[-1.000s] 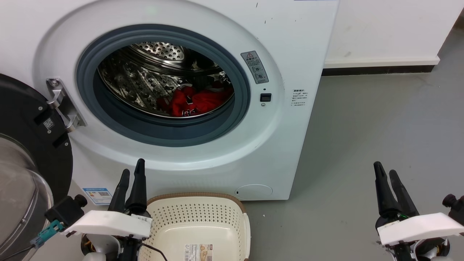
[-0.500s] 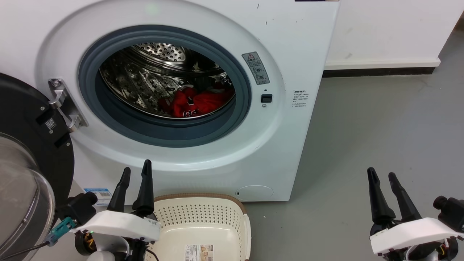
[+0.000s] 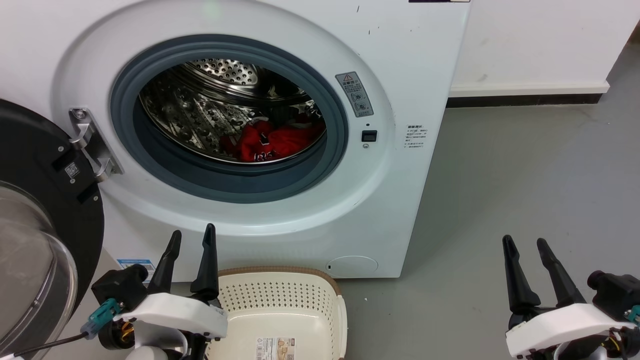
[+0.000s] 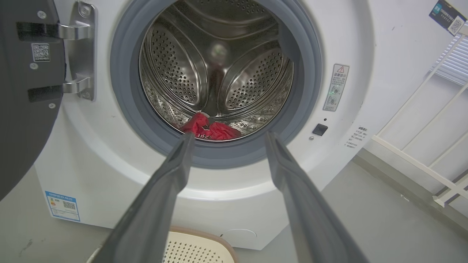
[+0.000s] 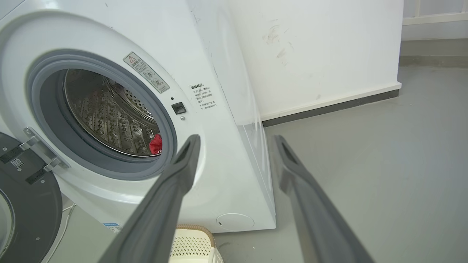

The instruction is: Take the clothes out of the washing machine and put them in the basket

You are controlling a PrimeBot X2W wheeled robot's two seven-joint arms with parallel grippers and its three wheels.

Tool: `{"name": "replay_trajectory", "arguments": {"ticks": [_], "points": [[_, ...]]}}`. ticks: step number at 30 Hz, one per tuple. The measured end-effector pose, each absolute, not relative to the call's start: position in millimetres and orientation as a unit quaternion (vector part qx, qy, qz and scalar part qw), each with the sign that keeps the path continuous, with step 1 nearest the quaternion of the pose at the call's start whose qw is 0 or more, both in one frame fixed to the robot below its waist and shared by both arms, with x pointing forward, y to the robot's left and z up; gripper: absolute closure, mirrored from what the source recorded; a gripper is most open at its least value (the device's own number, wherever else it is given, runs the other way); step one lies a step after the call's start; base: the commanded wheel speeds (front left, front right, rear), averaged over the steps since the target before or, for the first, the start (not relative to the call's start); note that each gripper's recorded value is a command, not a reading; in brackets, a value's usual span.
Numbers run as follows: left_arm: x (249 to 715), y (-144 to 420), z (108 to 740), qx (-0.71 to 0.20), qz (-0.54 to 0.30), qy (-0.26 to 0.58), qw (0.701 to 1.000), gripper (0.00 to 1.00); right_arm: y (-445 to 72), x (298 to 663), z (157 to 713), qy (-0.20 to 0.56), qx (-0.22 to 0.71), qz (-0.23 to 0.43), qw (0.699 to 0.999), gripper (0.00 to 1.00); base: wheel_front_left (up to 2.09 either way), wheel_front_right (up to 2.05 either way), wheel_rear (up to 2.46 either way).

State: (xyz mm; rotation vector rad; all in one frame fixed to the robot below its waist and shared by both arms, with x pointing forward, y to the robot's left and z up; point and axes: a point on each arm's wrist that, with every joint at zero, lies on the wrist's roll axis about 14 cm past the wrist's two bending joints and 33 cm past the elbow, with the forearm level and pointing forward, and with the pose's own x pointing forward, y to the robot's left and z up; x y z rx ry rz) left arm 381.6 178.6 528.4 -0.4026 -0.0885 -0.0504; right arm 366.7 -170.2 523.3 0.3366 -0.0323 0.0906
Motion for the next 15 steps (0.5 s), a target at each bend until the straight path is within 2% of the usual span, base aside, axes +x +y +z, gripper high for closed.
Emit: {"name": "replay_trajectory", "arguments": {"ticks": [15], "points": [[381.0, 178.7, 528.6, -0.123, -0.026, -0.051, 0.991, 0.0, -167.7, 363.4, 520.3, -0.011, 0.096, 0.051, 0.994, 0.0, 0.0, 0.0, 0.0]]}}
